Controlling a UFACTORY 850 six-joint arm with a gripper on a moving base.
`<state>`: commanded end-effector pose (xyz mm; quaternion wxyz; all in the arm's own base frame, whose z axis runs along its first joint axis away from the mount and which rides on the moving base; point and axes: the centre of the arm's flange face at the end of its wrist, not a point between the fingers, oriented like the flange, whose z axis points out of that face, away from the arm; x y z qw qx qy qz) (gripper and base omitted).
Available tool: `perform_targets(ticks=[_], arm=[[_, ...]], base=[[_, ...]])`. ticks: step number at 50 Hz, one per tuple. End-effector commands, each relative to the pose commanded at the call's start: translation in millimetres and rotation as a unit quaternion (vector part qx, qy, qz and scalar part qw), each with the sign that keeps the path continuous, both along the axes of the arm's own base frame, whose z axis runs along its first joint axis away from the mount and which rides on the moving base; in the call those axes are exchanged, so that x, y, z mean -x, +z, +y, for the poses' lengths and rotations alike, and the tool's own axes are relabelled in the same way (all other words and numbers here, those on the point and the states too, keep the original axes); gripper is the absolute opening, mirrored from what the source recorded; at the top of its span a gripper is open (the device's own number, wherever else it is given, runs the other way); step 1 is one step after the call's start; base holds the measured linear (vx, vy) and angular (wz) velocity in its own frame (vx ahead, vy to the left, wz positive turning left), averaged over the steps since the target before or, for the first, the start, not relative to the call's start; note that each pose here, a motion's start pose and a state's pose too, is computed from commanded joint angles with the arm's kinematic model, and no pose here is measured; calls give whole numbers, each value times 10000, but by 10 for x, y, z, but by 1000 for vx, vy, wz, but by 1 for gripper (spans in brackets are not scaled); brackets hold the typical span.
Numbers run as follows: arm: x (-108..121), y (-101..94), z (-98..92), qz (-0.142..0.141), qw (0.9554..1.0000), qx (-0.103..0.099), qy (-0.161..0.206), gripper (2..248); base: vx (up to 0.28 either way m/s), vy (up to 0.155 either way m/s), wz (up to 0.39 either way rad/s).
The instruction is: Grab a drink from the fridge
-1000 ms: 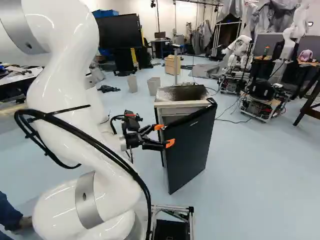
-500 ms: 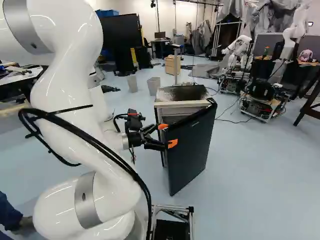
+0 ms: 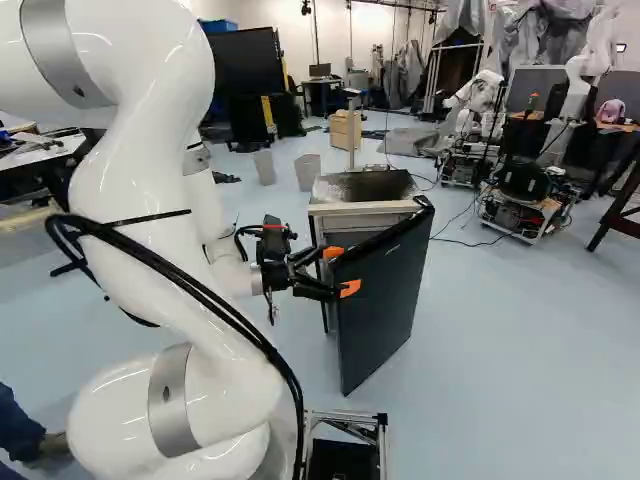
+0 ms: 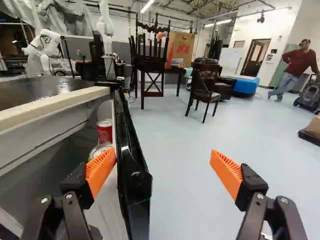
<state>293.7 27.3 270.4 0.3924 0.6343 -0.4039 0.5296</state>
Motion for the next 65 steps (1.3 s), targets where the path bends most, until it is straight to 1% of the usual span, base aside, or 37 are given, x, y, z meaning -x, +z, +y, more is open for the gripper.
perform_targets(ticks=[20, 40, 52, 65], arm=[[-140, 5, -153, -97, 9994, -37, -336, 247], [-296, 11, -339, -214, 9973, -73, -704, 247], [-395, 15, -474, -297, 9947, -92, -979, 247], [-477, 20, -639, -383, 9903, -105, -1335, 247]], base=[[0, 0, 0], [0, 0, 0], [0, 0, 0], [0, 0, 0]])
